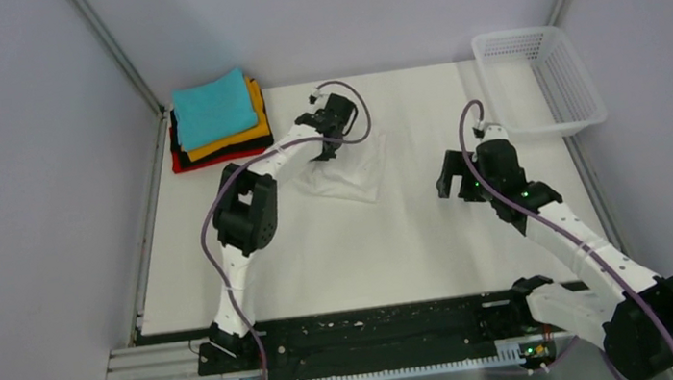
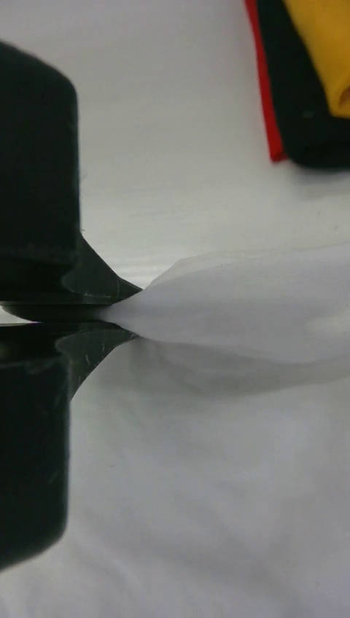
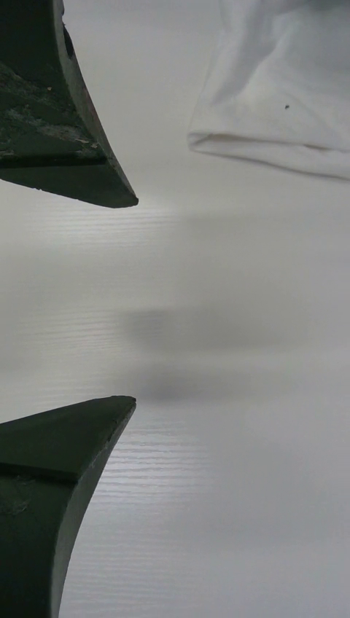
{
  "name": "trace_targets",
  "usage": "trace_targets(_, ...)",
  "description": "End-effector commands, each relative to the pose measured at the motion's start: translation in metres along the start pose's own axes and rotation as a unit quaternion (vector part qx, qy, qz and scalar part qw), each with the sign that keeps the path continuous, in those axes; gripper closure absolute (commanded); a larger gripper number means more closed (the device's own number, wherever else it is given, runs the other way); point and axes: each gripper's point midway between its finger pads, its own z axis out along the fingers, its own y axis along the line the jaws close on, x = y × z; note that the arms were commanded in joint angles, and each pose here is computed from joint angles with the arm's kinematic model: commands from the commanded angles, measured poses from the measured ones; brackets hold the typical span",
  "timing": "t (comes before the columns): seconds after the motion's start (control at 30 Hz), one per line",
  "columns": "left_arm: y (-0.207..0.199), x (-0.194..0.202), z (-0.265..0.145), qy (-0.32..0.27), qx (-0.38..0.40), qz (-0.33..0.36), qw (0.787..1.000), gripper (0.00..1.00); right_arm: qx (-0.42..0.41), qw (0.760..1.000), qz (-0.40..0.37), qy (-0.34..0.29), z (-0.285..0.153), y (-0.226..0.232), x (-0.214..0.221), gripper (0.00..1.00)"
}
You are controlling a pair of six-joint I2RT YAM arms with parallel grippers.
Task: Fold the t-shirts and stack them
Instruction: Put the neatly folded tshirt into the corner of the board with the left arm
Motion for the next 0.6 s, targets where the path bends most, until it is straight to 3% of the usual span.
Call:
trace_targets(0.0,0.066,-0.078,-0.025,-0.103,-0.077,0.043,0.991,1.0,0.015,1.0,-0.01,-0.024,-0.005,-0.006,-0.013,0.01)
trace_targets(0.57,0.173,-0.182,-0.046,-0.205,-0.181,0.022,0.962,1.0,0.066,0.997,-0.02,-0.028,0.007,-0.022,-0.02,0.01)
